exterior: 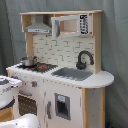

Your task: Play with the kitchen

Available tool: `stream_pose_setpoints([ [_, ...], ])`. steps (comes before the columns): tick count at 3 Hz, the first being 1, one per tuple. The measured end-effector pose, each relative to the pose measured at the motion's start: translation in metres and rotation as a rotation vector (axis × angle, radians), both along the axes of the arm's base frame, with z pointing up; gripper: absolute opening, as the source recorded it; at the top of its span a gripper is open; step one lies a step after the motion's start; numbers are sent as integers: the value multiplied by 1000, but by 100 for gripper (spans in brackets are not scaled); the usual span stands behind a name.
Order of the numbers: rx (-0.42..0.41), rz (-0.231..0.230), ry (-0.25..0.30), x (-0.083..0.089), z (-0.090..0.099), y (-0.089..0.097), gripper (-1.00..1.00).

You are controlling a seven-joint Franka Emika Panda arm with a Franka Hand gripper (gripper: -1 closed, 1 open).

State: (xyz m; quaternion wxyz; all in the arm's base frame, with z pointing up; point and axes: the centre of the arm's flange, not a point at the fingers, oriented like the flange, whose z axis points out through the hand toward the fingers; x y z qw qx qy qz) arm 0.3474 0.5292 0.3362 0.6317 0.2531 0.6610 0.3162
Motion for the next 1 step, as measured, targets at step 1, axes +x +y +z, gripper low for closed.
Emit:
stream_pose_setpoints([
  [1, 4, -30, -20, -21, 12, 4, 100],
])
